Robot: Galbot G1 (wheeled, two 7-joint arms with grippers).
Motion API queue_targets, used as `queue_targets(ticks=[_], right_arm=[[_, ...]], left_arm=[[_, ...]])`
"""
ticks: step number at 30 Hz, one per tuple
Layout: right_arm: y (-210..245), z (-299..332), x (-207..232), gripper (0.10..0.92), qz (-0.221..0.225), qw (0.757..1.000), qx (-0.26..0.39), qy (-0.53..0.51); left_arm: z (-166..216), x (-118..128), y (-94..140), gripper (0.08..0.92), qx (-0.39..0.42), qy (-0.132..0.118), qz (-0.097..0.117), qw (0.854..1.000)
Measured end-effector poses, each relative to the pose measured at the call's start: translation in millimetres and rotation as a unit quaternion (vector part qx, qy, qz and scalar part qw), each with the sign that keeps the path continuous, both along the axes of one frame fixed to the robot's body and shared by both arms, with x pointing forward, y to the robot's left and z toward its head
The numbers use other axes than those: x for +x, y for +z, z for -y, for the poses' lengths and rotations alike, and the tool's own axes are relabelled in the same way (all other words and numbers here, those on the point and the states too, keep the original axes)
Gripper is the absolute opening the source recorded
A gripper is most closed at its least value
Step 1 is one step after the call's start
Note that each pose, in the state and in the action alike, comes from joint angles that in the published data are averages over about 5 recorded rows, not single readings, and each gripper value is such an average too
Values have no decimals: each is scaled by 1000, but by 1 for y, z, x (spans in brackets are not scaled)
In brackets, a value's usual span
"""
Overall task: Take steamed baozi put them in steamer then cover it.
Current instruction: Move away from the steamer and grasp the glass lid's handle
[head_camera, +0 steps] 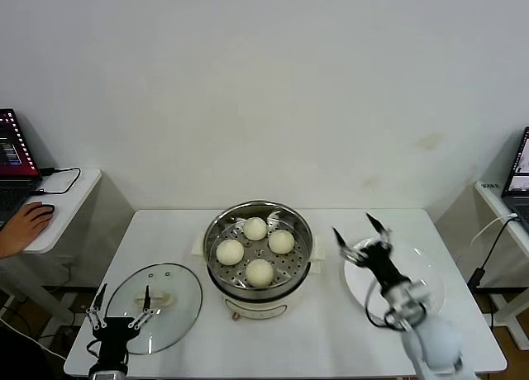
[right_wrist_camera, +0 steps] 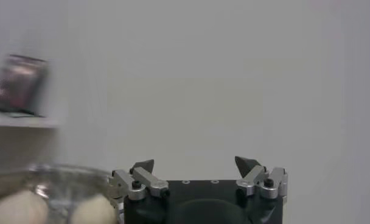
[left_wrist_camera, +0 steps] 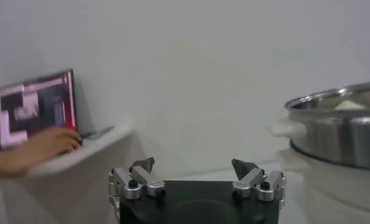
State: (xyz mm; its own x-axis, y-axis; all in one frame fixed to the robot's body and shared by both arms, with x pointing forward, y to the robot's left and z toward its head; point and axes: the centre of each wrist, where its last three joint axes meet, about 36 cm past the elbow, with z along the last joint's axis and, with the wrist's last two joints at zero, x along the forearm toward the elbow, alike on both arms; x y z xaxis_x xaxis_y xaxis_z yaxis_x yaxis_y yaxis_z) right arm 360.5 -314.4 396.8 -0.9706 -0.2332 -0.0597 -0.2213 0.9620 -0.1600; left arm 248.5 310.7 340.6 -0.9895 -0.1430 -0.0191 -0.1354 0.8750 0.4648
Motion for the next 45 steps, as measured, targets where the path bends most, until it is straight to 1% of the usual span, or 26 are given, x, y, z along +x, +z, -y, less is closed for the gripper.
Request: queue_targets(ticks=[3,6,9,13,19,22,25,29,32,39,45], right_arm=[[-9,13,-24,823,-12,999,0,-41],[-15,23,-40,823,-18,997,-3,-77],[-21,31,-53,823,-22,994,-6,-109],[-30,40,-69,823,-29,989,-12,-144],[-42,47,-86,823,-39,983,-18,-178],[-48,48,-93,823,-45,981,-20,-189],[-52,49,-100,823,-51,979,-23,-197],[-56,52,-106,823,-55,976,-25,-207],[-60,52,-108,823,-58,975,-25,-212],[-68,51,-116,823,-69,973,-26,-219],[-72,50,-119,823,-74,972,-30,-221]], left_arm=[[-16,-2,-6,823,82,-13,-4,997],[-35,-6,-11,823,164,-28,-12,986],[-53,-12,-16,823,242,-45,-23,969],[-76,-16,-22,823,328,-67,-34,942],[-99,-13,-33,823,414,-107,-52,902],[-104,-9,-39,823,439,-125,-60,888],[-106,-3,-45,823,456,-140,-66,876],[-107,8,-52,823,471,-154,-68,866],[-106,17,-57,823,478,-162,-68,861],[-106,41,-63,823,490,-170,-67,853],[-107,57,-65,823,496,-171,-64,849]])
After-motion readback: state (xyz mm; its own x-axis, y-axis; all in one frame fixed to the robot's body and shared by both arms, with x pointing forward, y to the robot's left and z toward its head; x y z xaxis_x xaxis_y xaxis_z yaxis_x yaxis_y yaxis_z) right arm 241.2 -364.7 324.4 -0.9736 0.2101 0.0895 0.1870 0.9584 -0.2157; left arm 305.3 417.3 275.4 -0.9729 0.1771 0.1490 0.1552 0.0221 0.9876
